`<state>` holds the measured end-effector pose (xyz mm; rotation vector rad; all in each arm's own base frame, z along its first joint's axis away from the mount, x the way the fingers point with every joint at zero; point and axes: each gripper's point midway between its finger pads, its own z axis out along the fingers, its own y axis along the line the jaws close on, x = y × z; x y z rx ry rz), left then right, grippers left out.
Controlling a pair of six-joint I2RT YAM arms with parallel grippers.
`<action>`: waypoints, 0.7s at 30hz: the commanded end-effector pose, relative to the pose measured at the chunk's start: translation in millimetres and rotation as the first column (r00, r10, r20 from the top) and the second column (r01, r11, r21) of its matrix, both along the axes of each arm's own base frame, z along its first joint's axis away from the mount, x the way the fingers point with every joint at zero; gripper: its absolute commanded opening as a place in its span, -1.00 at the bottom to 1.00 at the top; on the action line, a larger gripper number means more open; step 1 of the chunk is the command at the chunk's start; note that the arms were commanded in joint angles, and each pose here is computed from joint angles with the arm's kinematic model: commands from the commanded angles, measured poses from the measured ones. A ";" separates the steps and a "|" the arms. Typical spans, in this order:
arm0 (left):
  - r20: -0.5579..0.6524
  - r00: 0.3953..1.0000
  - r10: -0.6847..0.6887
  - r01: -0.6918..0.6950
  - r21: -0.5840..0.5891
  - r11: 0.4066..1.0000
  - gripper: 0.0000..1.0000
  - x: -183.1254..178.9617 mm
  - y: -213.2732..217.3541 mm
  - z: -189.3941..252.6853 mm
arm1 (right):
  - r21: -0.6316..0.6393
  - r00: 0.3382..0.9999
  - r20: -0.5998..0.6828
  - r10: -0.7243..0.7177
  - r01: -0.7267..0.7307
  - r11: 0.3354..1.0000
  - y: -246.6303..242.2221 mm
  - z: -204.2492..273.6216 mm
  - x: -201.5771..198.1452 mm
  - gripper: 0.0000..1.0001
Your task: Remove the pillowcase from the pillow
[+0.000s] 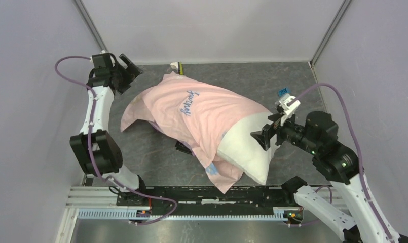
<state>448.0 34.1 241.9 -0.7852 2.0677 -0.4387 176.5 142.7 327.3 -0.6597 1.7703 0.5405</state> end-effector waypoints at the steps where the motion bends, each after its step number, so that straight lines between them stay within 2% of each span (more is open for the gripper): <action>1: -0.059 0.988 -0.141 0.140 -0.009 0.990 1.00 15.8 -15.0 -16.0 | -0.075 0.992 -0.118 0.038 -0.048 0.996 10.3 -54.7 8.2 0.96; 6: -0.092 0.980 -0.176 0.172 -0.048 0.984 1.00 25.5 -27.5 -25.6 | -0.114 0.982 -0.169 -0.089 0.071 0.991 3.8 -93.8 32.7 0.96; 9: -0.067 0.977 -0.202 0.200 -0.028 0.979 1.00 30.0 -40.0 -14.9 | -0.125 0.974 -0.128 -0.185 0.169 0.978 -7.2 -92.8 47.4 0.96; 11: -0.052 0.975 -0.217 0.216 -0.012 0.976 1.00 32.1 -46.7 -6.9 | -0.107 0.980 -0.130 -0.152 0.139 0.984 -0.5 -93.6 47.0 0.96; 15: -0.042 0.972 -0.230 0.230 0.015 0.973 1.00 34.3 -54.6 7.0 | -0.132 0.967 -0.254 -0.022 -0.012 0.991 20.0 -132.0 31.5 0.93; 16: -0.039 0.973 -0.229 0.230 0.021 0.973 1.00 34.0 -55.2 10.1 | -0.146 0.963 -0.269 -0.018 -0.022 0.989 21.4 -141.6 28.6 0.82; 17: -0.029 0.972 -0.232 0.232 0.030 0.972 1.00 33.2 -56.7 15.6 | -0.156 0.959 -0.283 -0.014 -0.031 0.987 23.0 -151.3 25.5 0.64; 18: -0.019 0.972 -0.233 0.233 0.040 0.972 1.00 32.0 -57.7 20.8 | -0.154 0.955 -0.296 0.000 -0.048 0.987 27.2 -157.9 20.7 0.34; 19: -0.010 0.972 -0.234 0.234 0.051 0.971 1.00 30.3 -59.2 25.6 | -0.146 0.951 -0.307 0.025 -0.073 0.987 33.3 -162.0 15.8 -0.05; 21: 0.011 0.968 -0.251 0.250 0.075 0.965 1.00 24.9 -67.4 37.9 | -0.122 0.938 -0.327 0.114 -0.162 0.979 55.3 -164.5 -1.8 -0.54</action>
